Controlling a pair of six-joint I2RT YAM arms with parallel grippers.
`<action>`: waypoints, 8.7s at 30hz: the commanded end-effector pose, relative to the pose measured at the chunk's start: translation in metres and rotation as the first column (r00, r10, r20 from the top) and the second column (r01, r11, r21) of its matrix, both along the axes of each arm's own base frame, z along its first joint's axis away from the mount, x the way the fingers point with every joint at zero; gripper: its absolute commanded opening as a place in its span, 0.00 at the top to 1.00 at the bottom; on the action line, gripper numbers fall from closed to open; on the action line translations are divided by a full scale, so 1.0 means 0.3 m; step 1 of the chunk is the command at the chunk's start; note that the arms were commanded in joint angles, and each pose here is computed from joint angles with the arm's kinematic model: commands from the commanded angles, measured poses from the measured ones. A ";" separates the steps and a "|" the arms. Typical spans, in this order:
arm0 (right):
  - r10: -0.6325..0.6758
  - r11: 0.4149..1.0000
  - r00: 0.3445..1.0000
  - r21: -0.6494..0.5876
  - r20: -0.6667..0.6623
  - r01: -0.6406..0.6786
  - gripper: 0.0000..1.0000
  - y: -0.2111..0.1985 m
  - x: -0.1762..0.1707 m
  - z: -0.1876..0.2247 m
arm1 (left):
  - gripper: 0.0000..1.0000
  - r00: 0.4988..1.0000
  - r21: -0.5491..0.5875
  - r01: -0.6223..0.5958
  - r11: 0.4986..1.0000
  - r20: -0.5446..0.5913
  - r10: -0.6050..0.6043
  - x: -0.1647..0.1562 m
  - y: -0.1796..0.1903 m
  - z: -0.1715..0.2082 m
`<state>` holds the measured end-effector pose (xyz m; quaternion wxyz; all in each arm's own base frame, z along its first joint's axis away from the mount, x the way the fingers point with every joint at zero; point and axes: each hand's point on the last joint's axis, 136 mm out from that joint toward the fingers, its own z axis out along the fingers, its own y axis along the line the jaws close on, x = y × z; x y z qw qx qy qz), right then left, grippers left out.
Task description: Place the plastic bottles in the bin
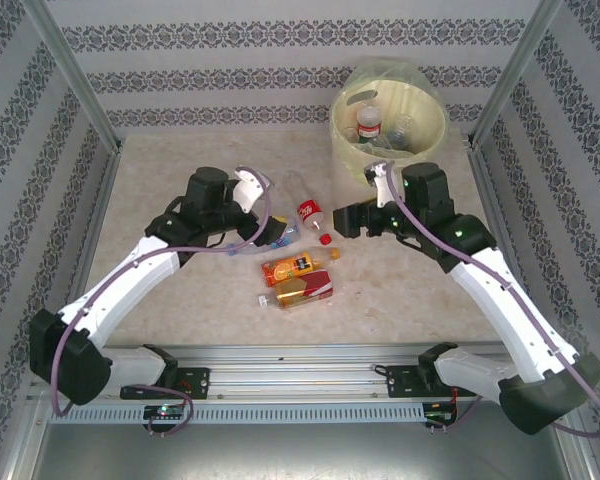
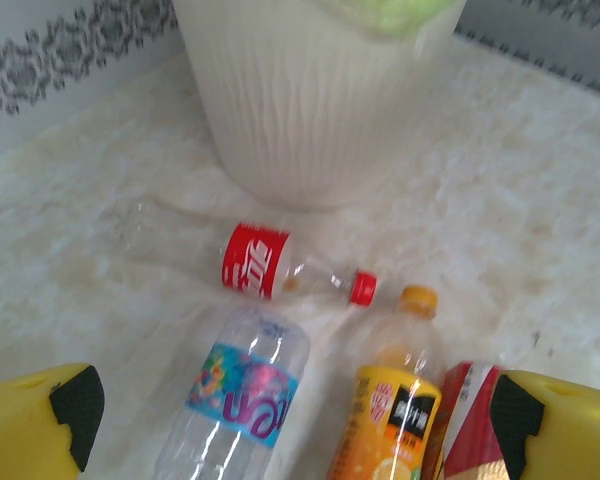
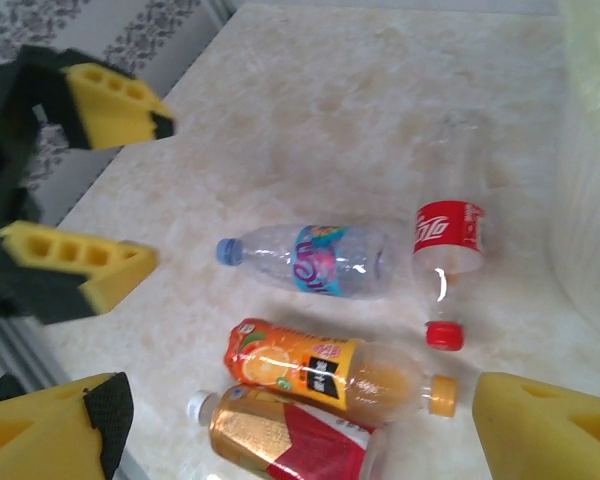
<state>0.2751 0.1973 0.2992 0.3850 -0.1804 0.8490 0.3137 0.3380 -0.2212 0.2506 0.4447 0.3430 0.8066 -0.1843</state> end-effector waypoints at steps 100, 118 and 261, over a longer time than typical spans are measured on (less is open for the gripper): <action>-0.042 0.890 0.992 0.447 -0.121 0.093 0.02 0.176 0.197 0.022 | 0.41 0.878 -0.511 0.195 0.837 -0.289 -0.382 -0.134 -0.268 0.058; -0.024 0.884 0.996 0.464 -0.088 0.063 0.41 0.186 0.186 0.101 | 0.30 0.897 -0.516 0.226 0.826 -0.221 -0.383 -0.154 -0.287 0.103; -0.218 0.976 0.976 0.016 0.007 0.218 0.02 -0.151 0.023 -0.096 | 0.02 0.585 -0.216 -0.707 0.674 -0.714 0.385 0.306 -0.119 -0.346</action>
